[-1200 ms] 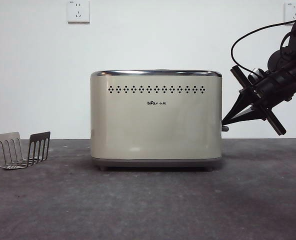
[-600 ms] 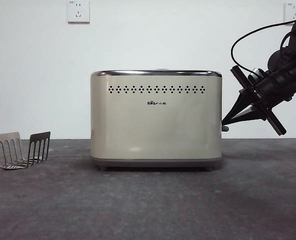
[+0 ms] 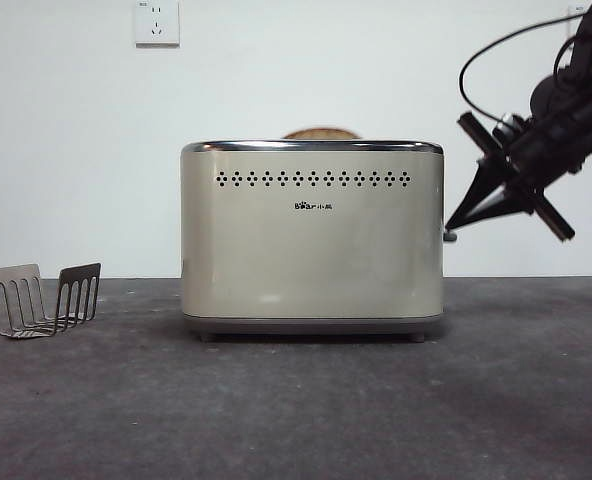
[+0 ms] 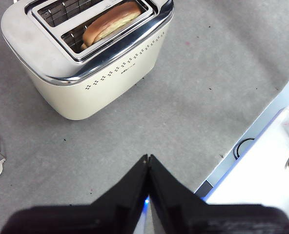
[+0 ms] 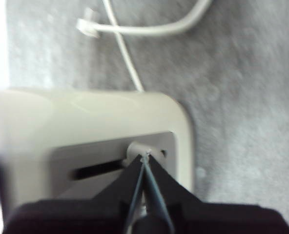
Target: Pick up a slice of bread from the rack,put the bread on the toaster,press the button
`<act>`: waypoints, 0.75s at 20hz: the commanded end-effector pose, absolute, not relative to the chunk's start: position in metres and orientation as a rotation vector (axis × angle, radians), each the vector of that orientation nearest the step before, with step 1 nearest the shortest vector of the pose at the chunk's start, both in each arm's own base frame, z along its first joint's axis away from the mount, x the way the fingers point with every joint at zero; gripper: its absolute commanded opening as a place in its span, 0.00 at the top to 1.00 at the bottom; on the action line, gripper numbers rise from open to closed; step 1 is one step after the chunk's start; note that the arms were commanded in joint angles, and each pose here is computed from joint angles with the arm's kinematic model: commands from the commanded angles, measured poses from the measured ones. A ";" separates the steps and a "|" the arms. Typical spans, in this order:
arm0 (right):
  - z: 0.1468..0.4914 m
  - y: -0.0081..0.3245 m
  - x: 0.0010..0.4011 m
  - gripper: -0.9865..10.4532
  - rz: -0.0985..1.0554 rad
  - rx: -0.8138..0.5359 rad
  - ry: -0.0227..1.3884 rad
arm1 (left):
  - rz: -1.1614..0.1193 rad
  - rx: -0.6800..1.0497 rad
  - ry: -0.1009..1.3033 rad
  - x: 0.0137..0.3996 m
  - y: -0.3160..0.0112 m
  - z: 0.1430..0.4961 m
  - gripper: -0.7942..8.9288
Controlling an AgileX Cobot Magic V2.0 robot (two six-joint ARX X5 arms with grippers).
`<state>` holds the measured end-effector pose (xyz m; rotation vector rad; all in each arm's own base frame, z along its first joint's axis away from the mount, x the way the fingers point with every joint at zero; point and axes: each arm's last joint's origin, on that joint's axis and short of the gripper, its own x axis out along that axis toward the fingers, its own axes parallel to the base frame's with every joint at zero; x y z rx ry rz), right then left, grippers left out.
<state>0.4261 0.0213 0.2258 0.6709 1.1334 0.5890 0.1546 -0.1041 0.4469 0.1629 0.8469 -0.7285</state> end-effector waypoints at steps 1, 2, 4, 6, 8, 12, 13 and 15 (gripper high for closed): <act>0.241 0.027 0.424 0.92 0.619 0.625 1.108 | -0.725 0.157 0.850 0.154 -0.104 0.446 0.93; 0.247 0.028 0.422 0.92 0.623 0.619 1.103 | -0.726 0.160 0.849 0.154 -0.104 0.446 0.93; 0.263 0.032 0.417 0.92 0.625 0.594 1.083 | -0.728 0.163 0.848 0.154 -0.104 0.446 0.93; 0.284 0.034 0.408 0.92 0.611 0.553 1.056 | -0.728 0.163 0.848 0.154 -0.104 0.446 0.93; 0.308 0.034 0.394 0.92 0.598 0.507 1.020 | -0.728 0.163 0.848 0.154 -0.104 0.446 0.93; 0.366 0.029 0.344 0.92 0.485 0.390 0.939 | -0.728 0.162 0.848 0.154 -0.104 0.446 0.93; 0.382 0.027 0.327 0.92 0.451 0.356 0.910 | -0.728 0.160 0.849 0.154 -0.104 0.446 0.93; 0.412 0.024 0.290 0.92 0.405 0.302 0.845 | -0.725 0.154 0.851 0.154 -0.104 0.446 0.93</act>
